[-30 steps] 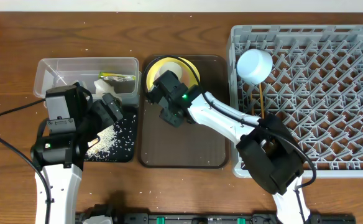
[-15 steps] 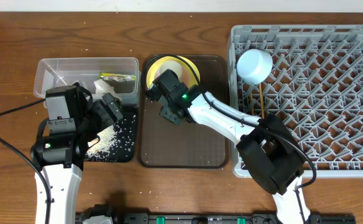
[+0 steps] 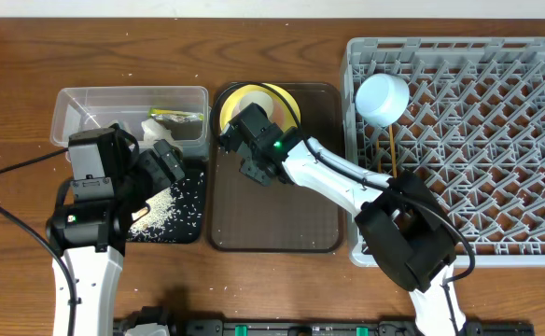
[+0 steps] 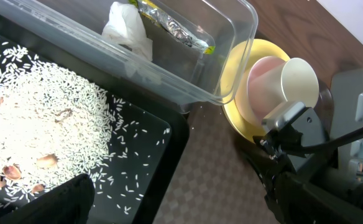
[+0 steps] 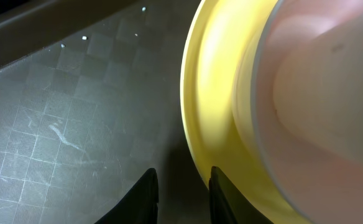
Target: Sort waste into correct bins and load items into the dishwasher rack
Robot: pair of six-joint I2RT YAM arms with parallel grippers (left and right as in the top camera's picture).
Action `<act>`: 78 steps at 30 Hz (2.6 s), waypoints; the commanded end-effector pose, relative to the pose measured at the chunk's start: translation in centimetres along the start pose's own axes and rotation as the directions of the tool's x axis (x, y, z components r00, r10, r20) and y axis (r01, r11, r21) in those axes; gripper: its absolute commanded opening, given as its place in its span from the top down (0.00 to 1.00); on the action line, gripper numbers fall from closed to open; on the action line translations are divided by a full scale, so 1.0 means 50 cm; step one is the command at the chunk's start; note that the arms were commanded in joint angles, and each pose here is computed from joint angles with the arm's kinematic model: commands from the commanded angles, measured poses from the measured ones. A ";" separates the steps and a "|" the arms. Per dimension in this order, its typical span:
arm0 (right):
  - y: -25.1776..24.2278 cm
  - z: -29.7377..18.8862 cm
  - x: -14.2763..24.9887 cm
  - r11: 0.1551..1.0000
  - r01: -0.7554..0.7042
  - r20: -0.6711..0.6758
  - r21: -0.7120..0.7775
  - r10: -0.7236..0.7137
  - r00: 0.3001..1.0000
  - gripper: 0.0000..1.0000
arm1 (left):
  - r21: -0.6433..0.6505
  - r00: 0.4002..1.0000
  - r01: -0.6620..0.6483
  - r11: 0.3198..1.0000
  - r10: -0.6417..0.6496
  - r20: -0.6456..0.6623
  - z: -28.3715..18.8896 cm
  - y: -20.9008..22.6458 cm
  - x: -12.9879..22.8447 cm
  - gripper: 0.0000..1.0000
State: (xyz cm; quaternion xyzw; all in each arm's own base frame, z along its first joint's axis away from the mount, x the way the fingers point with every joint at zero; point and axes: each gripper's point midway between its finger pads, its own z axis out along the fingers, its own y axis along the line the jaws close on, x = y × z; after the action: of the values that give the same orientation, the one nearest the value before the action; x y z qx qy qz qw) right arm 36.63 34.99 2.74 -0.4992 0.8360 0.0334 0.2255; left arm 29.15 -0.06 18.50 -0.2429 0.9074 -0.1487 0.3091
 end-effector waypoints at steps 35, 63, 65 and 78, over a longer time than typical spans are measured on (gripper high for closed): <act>-0.005 0.031 0.049 0.999 0.040 -0.086 -0.016 -0.041 0.995 0.90 | 0.005 1.000 -0.014 1.000 0.014 0.021 -0.009 -0.006 -0.015 0.04; 0.155 -0.025 0.103 0.943 -0.053 -0.209 -0.330 -0.018 0.978 0.84 | 0.005 1.000 -0.014 1.000 0.014 0.021 -0.009 -0.006 -0.015 0.04; 0.152 -0.035 0.093 0.944 -0.049 -0.192 -0.326 -0.015 0.981 0.83 | 0.005 1.000 -0.014 1.000 0.014 0.021 -0.009 -0.006 -0.015 0.04; 0.110 -0.193 -0.005 0.965 0.003 0.015 -0.262 0.001 1.000 0.72 | 0.005 1.000 -0.014 1.000 0.013 0.021 -0.009 -0.006 -0.015 0.04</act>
State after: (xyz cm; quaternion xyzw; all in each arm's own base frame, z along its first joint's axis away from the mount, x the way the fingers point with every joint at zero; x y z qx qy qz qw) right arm 29.00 34.89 7.57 -0.5248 0.8298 0.1356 0.1330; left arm 29.15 -0.06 18.50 -0.2429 0.9074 -0.1487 0.3091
